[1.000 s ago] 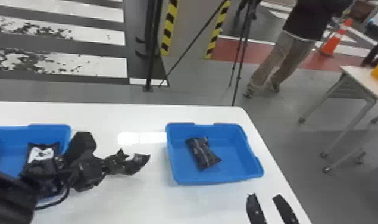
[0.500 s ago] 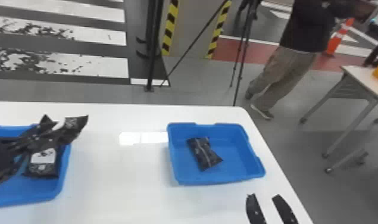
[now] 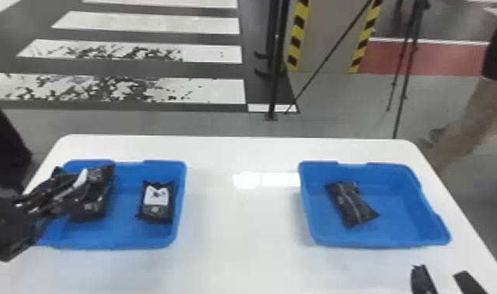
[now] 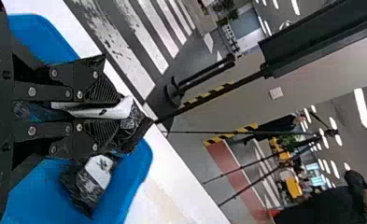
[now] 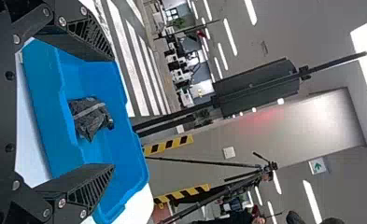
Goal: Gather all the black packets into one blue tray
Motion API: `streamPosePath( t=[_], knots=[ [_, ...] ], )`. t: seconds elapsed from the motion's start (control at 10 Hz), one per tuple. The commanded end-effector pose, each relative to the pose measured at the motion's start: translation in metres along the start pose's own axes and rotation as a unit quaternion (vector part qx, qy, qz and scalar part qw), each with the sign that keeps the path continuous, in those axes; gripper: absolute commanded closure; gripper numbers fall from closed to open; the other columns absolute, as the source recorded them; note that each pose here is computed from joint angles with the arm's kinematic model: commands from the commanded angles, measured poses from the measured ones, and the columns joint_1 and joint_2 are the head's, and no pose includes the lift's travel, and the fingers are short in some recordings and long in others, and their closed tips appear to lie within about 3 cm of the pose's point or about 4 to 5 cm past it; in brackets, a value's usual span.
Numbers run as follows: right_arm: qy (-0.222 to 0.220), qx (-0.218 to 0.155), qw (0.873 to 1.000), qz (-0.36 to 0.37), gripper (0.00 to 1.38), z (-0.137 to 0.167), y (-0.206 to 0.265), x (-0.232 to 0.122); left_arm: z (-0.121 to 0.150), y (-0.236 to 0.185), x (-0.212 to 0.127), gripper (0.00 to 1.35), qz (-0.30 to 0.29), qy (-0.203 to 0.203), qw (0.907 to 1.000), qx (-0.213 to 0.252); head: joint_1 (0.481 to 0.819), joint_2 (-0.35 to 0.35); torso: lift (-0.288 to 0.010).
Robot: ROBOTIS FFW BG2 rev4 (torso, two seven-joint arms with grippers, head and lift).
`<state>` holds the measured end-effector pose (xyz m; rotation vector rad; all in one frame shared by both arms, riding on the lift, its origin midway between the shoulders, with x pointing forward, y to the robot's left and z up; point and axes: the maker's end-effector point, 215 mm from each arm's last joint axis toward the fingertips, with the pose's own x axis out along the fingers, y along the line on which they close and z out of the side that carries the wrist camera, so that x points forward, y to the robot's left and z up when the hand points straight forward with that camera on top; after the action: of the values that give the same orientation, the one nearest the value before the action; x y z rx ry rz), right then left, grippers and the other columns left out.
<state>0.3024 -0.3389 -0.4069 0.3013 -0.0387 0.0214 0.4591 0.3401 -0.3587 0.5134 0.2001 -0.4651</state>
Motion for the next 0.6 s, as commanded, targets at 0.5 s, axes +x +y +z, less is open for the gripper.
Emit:
streamPosePath(
  t=[0.5],
  knots=[
    [0.006,-0.001,0.999,0.043,0.22,0.001,0.035,0.04,0.027,-0.034,-0.027,0.25,0.003,-0.119,0.9915,-0.054,0.695,0.029,-0.11]
  ],
)
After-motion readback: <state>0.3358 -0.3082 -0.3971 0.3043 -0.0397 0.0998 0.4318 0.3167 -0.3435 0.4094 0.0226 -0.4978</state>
